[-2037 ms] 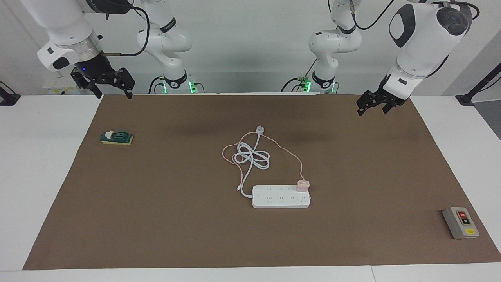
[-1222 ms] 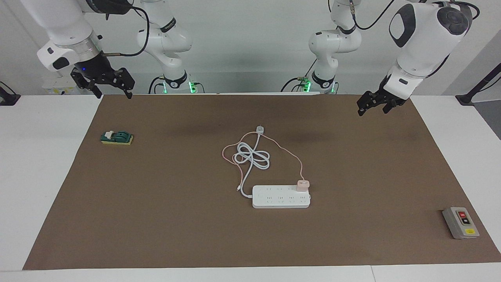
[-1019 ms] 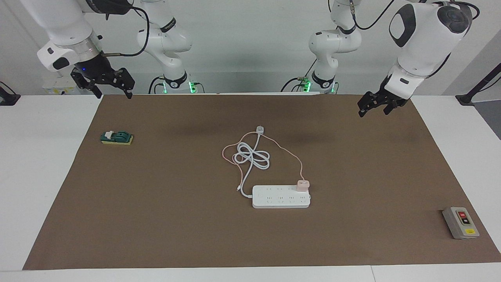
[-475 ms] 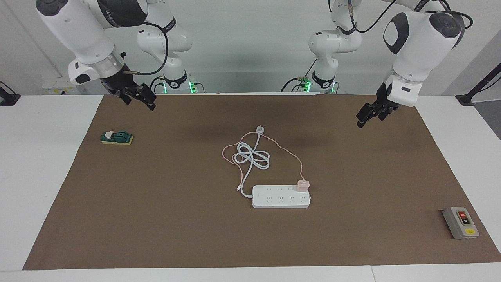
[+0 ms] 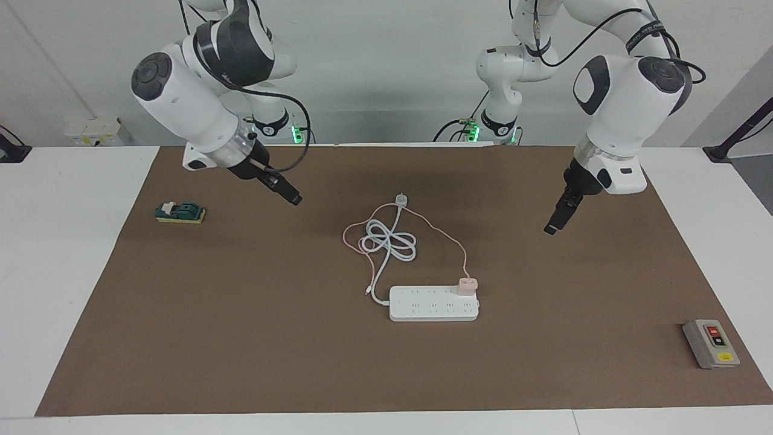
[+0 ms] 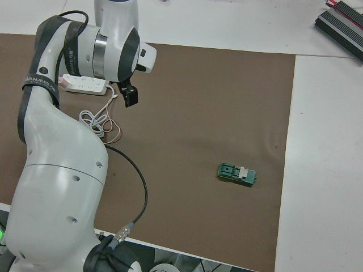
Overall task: Unplug charger and place it aside
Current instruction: 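Move the left gripper to the pink charger while the right gripper reaches the strip, then grasp the pink charger with the left gripper while the right gripper holds the strip, then pull the pink charger out of the strip with the left gripper, then lower the charger onto the mat and open the left gripper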
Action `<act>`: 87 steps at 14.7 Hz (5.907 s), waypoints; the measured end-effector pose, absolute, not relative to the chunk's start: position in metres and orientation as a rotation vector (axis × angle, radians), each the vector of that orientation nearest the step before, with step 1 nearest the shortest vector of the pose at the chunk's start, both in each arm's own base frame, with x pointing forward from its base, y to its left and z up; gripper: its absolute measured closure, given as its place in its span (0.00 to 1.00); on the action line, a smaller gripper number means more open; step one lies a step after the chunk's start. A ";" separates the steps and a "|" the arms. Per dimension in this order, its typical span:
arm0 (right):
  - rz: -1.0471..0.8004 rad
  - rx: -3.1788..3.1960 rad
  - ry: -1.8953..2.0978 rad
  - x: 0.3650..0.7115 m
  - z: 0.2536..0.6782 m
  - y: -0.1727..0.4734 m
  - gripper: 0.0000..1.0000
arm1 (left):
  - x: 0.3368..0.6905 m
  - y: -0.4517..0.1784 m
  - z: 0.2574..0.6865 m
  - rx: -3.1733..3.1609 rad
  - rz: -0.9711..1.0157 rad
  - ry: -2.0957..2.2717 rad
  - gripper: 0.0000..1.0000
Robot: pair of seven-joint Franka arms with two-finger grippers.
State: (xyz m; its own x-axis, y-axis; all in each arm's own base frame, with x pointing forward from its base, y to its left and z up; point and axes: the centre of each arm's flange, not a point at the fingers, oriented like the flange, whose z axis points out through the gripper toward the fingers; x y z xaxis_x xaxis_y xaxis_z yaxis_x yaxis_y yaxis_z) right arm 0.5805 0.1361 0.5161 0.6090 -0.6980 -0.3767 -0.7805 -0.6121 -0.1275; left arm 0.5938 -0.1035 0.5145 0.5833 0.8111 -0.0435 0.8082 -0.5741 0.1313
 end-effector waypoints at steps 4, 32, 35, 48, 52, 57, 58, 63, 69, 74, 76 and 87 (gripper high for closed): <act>0.491 -2.300 1.461 0.601 0.475 0.199 0.00 | 0.606 -0.140 0.482 2.459 -0.008 1.697 0.00; 0.887 -1.755 1.574 0.708 0.252 0.313 0.00 | 0.646 -0.275 0.322 2.230 -0.083 2.108 0.07; 0.877 -1.770 1.559 0.708 0.245 0.312 0.00 | 0.643 -0.279 0.325 2.233 -0.078 2.099 0.14; 0.790 -1.800 1.537 0.711 0.229 0.313 0.00 | 0.646 -0.276 0.333 2.217 -0.054 2.091 0.71; 0.784 -1.797 1.540 0.712 0.228 0.313 0.04 | 0.645 -0.276 0.333 2.218 -0.055 2.091 0.71; 0.784 -1.798 1.540 0.712 0.228 0.313 0.04 | 0.646 -0.276 0.333 2.218 -0.056 2.091 0.71; 0.784 -1.798 1.540 0.712 0.228 0.313 0.04 | 0.646 -0.276 0.334 2.221 -0.056 2.092 0.71; 0.783 -1.798 1.539 0.712 0.228 0.313 0.04 | 0.649 -0.279 0.341 2.252 -0.060 2.097 0.71; 0.782 -1.799 1.538 0.712 0.228 0.313 0.04 | 0.658 -0.226 0.421 2.260 -0.032 2.144 0.71; 0.779 -1.803 1.534 0.712 0.228 0.313 0.03 | 0.650 -0.134 0.489 2.385 -0.052 2.052 0.71; 0.776 -1.810 1.526 0.711 0.227 0.314 0.00 | 0.646 -0.096 0.503 2.475 -0.078 1.969 0.71; 0.751 -1.822 1.501 0.722 0.273 0.287 0.00 | 0.592 0.039 0.424 3.089 -0.249 0.540 0.71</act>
State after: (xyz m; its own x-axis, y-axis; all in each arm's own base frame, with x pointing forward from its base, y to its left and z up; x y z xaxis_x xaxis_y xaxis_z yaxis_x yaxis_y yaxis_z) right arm 0.7223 0.2874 0.2733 0.1795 -0.6101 -0.7717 -0.9834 -0.1312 -0.1250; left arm 0.5920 0.0394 0.4237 0.9285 0.3374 -0.1550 0.3367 -0.9411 -0.0314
